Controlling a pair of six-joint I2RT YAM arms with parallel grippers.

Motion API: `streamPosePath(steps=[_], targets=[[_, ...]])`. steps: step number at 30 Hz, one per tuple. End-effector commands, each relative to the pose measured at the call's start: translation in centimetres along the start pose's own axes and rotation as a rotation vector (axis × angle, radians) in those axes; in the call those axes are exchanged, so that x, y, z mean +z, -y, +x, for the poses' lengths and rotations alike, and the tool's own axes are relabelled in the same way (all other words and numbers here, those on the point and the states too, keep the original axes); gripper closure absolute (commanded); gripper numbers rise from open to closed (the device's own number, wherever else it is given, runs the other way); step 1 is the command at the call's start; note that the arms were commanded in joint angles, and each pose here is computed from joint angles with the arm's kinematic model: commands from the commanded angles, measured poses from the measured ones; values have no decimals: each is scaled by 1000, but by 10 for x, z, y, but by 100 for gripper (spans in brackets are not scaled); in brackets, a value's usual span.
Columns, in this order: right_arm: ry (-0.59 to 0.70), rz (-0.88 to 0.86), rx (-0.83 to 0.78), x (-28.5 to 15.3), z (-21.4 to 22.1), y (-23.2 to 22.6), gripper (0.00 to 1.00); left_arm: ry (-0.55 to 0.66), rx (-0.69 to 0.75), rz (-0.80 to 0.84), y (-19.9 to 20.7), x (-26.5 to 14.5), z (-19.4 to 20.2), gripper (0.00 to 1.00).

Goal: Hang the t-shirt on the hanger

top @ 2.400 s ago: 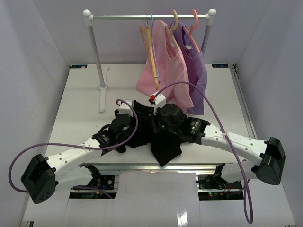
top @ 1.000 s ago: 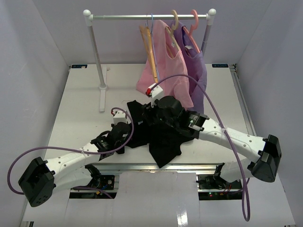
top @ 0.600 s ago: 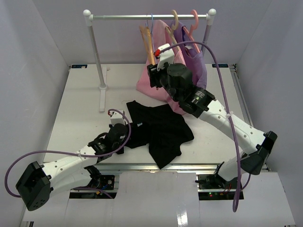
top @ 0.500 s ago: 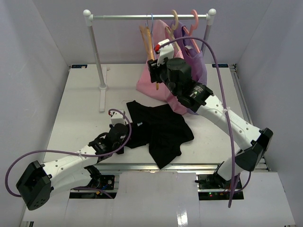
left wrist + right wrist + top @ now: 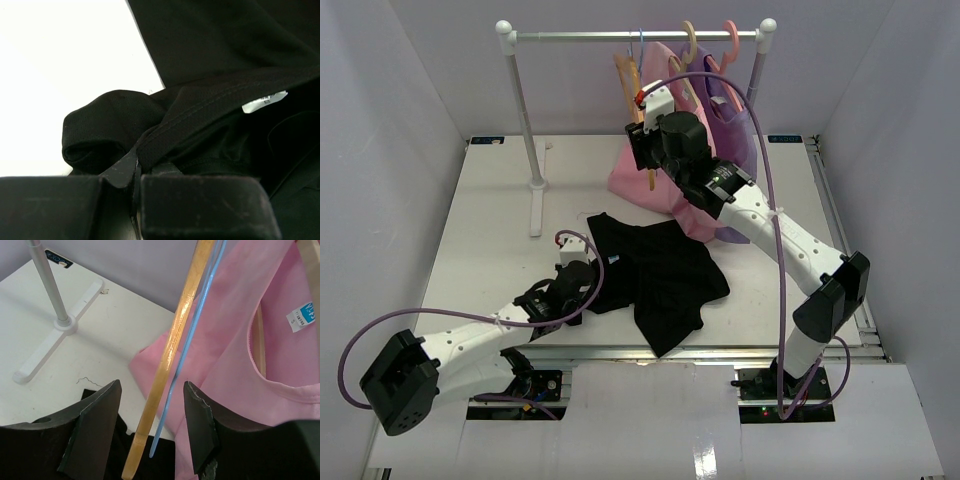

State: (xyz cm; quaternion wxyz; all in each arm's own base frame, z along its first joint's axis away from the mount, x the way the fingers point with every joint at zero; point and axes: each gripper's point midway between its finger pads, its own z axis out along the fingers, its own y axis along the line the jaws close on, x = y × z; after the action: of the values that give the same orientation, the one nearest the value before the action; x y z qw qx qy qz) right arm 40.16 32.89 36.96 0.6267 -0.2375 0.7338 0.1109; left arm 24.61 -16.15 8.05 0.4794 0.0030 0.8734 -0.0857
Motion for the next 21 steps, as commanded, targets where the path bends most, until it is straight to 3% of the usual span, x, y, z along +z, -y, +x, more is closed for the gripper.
streamPosePath(steps=[1, 10, 21], targets=[[54, 5, 4, 3, -20, 8, 41, 20, -8, 21, 8, 0, -9, 100], [23, -7, -1, 17, -6, 2, 42, -4, 12, 26, 11, 3, -5, 100], [43, -3, -14, 3, -19, -12, 43, -23, 23, 42, 15, 5, -2, 100]])
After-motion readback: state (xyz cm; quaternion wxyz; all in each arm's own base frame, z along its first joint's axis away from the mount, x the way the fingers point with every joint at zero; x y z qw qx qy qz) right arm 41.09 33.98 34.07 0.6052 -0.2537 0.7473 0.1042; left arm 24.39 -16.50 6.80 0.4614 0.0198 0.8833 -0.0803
